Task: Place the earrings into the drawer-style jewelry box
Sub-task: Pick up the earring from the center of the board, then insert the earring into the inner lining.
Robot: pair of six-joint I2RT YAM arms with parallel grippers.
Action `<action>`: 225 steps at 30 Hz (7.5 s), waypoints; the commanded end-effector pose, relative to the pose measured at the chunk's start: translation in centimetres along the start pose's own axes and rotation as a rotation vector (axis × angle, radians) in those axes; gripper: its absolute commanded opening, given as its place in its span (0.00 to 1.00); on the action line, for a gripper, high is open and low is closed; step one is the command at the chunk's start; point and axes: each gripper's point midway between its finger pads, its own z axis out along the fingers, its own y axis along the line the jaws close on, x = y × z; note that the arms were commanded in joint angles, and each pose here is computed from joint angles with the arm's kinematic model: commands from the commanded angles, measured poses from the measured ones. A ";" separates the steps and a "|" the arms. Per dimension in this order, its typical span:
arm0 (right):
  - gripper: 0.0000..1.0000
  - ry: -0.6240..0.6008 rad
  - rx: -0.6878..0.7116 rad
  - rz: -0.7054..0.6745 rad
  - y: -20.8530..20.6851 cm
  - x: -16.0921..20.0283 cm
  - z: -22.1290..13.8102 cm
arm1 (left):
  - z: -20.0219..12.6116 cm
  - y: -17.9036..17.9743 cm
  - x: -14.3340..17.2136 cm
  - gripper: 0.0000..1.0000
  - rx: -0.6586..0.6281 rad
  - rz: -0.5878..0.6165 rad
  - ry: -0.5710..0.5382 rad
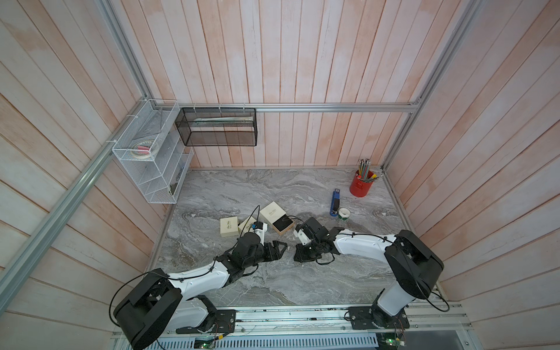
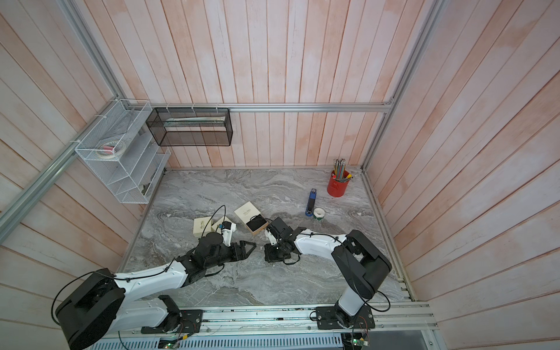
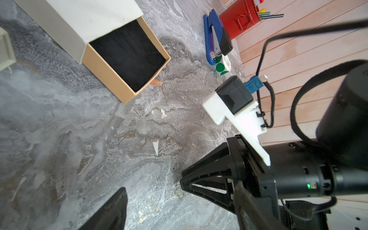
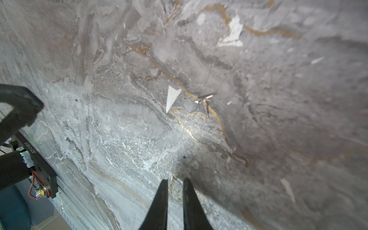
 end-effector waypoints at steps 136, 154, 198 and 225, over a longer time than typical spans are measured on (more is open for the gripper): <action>0.00 -0.320 -0.408 0.313 0.9 -19.0 -0.8 | 8.0 5.1 -14.8 0.72 0.024 0.102 0.071; 0.00 -0.294 -0.413 0.326 1.1 -19.2 0.6 | 8.3 6.0 -13.8 0.72 0.013 0.082 0.098; 0.01 -0.313 -0.250 0.333 -1.4 -18.7 1.2 | 8.6 8.1 -11.8 0.72 -0.046 0.063 0.154; 0.03 -0.386 -0.284 0.178 2.0 -20.2 -1.7 | 7.1 5.3 -13.1 0.72 0.045 0.103 0.066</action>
